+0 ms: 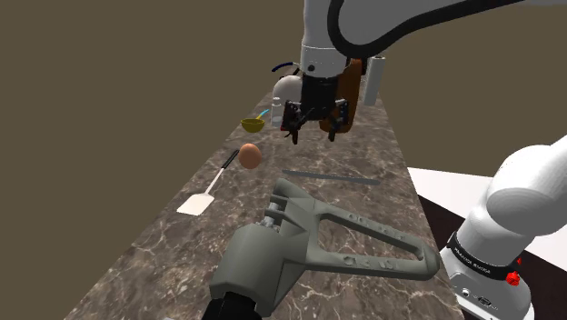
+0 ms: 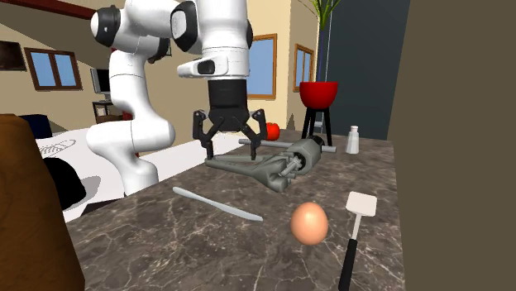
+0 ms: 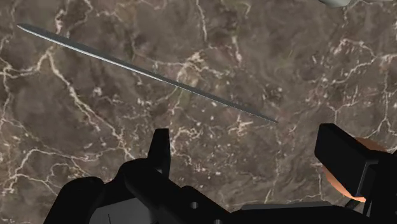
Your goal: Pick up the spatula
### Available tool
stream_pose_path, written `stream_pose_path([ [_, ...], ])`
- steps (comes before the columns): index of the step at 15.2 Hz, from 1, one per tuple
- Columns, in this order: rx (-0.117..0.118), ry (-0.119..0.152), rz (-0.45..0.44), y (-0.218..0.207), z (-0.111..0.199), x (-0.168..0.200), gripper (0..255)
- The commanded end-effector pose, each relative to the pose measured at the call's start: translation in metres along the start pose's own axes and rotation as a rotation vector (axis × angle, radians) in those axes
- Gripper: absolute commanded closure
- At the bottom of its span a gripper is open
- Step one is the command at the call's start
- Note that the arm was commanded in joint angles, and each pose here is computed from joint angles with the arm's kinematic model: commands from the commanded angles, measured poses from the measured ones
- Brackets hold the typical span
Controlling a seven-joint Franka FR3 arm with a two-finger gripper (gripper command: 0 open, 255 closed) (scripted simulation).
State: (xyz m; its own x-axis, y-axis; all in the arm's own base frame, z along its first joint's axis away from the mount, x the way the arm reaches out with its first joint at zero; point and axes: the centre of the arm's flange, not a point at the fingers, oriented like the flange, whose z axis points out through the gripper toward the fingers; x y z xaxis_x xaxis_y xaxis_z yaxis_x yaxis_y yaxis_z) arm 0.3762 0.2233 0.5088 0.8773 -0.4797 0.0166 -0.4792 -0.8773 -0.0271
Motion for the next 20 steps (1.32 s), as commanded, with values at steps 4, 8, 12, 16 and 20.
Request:
stream_pose_path([
  [4,-0.009,0.013,0.110,-0.069,0.018,0.002,0],
  [8,-0.019,0.024,0.194,-0.120,0.033,0.009,0],
  [12,-0.028,0.035,0.279,-0.171,0.047,0.020,0],
  [16,-0.037,0.046,0.363,-0.221,0.062,0.036,0],
  [20,-0.044,0.055,0.429,-0.258,0.074,0.051,0],
])
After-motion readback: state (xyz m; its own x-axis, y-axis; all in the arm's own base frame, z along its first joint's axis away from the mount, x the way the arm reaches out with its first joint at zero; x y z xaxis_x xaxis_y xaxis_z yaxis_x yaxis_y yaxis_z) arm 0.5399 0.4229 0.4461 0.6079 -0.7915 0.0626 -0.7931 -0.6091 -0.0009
